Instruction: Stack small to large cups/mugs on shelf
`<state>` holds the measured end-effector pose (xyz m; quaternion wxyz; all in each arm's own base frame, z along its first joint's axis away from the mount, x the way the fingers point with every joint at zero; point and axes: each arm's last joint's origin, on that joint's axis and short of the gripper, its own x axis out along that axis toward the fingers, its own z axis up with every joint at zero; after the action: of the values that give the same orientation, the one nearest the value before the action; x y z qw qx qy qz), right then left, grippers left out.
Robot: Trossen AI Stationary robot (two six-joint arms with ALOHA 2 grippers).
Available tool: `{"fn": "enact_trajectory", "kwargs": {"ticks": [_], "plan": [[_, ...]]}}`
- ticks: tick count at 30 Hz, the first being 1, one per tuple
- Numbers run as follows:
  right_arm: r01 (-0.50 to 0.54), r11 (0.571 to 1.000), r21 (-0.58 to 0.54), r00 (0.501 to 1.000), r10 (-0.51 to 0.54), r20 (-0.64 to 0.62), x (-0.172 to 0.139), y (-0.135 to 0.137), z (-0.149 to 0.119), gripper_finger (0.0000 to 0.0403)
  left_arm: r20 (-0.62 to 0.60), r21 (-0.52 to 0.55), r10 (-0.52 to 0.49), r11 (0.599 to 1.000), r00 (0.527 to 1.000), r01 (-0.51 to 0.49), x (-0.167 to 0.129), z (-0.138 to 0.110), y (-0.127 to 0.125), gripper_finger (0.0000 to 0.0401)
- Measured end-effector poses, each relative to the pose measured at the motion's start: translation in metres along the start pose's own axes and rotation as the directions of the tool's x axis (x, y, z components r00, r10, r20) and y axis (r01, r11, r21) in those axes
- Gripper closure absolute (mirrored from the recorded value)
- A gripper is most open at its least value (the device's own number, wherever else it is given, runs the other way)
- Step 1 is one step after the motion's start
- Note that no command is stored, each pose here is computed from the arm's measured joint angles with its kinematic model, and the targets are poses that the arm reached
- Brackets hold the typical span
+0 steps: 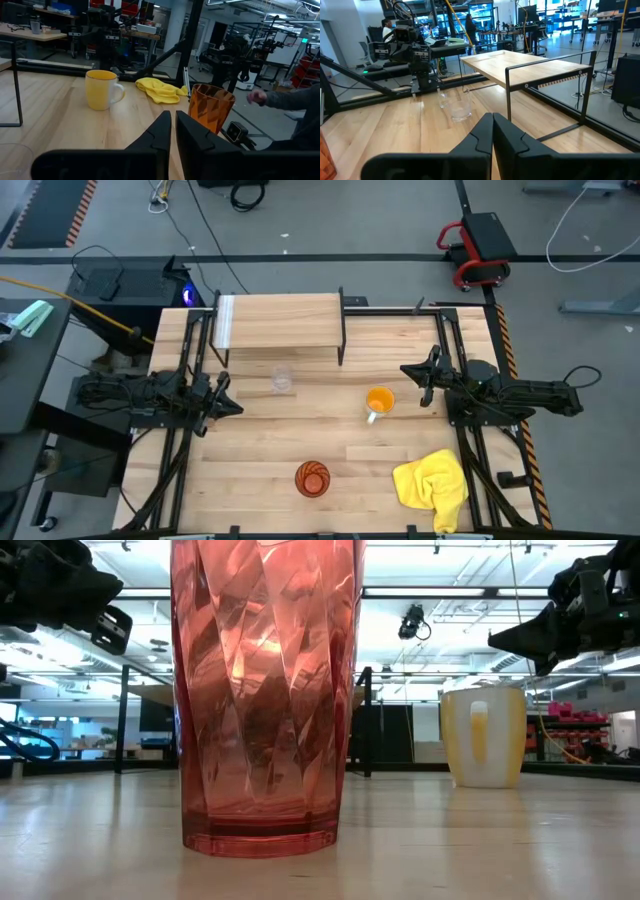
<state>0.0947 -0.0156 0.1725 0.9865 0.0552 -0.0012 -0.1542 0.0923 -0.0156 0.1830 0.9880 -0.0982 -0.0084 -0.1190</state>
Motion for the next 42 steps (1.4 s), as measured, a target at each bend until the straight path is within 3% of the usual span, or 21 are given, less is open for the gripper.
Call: {"fn": "enact_trajectory", "kwargs": {"ticks": [17, 20, 23, 26, 28, 30, 32, 37, 42], "plan": [[0.000, 1.000, 0.001, 1.000, 0.000, 0.001, 0.0000, 0.0000, 0.0001, 0.0388, 0.000, 0.000, 0.000, 1.000, 1.000, 0.000, 0.0000, 0.0000, 0.0000, 0.0368], [0.000, 0.991, 0.136, 1.000, 0.000, 0.000, 0.0000, 0.0000, 0.0000, 0.0388, 0.000, 0.000, 0.000, 1.000, 1.000, 0.000, 0.0000, 0.0000, 0.0000, 0.0365], [0.000, 0.914, 0.406, 1.000, 0.000, 0.001, 0.0000, 0.0000, 0.0002, 0.0388, -0.001, 0.000, 0.001, 1.000, 1.000, -0.001, 0.0000, -0.0001, 0.0001, 0.0367], [-0.010, 0.758, 0.652, 1.000, 0.002, 0.013, -0.0001, 0.0002, 0.0014, 0.0388, 0.000, 0.000, 0.000, 1.000, 1.000, 0.000, 0.0000, 0.0000, 0.0000, 0.0371], [-0.016, 0.693, 0.721, 1.000, 0.011, 0.012, 0.0000, 0.0004, 0.0012, 0.0388, 0.000, 0.000, 0.000, 1.000, 1.000, 0.000, 0.0000, 0.0000, 0.0000, 0.0374], [-0.018, 0.671, 0.742, 1.000, 0.013, 0.012, 0.0000, 0.0005, 0.0013, 0.0388, 0.000, 0.000, 0.000, 1.000, 1.000, 0.000, 0.0000, 0.0000, 0.0000, 0.0376], [-0.015, 0.670, 0.742, 1.000, 0.010, 0.012, 0.0000, 0.0004, 0.0012, 0.0388, 0.000, 0.000, 0.000, 1.000, 1.000, 0.000, 0.0000, 0.0000, 0.0000, 0.0376], [-0.014, 0.720, 0.694, 1.000, 0.007, 0.013, 0.0000, 0.0002, 0.0014, 0.0388, 0.000, 0.000, 0.000, 1.000, 1.000, 0.000, 0.0000, 0.0000, 0.0000, 0.0368], [-0.015, 0.718, 0.696, 1.000, 0.007, 0.014, 0.0000, 0.0002, 0.0016, 0.0388, 0.001, 0.007, 0.000, 1.000, 1.000, 0.000, 0.0000, 0.0001, 0.0000, 0.0366]]}}
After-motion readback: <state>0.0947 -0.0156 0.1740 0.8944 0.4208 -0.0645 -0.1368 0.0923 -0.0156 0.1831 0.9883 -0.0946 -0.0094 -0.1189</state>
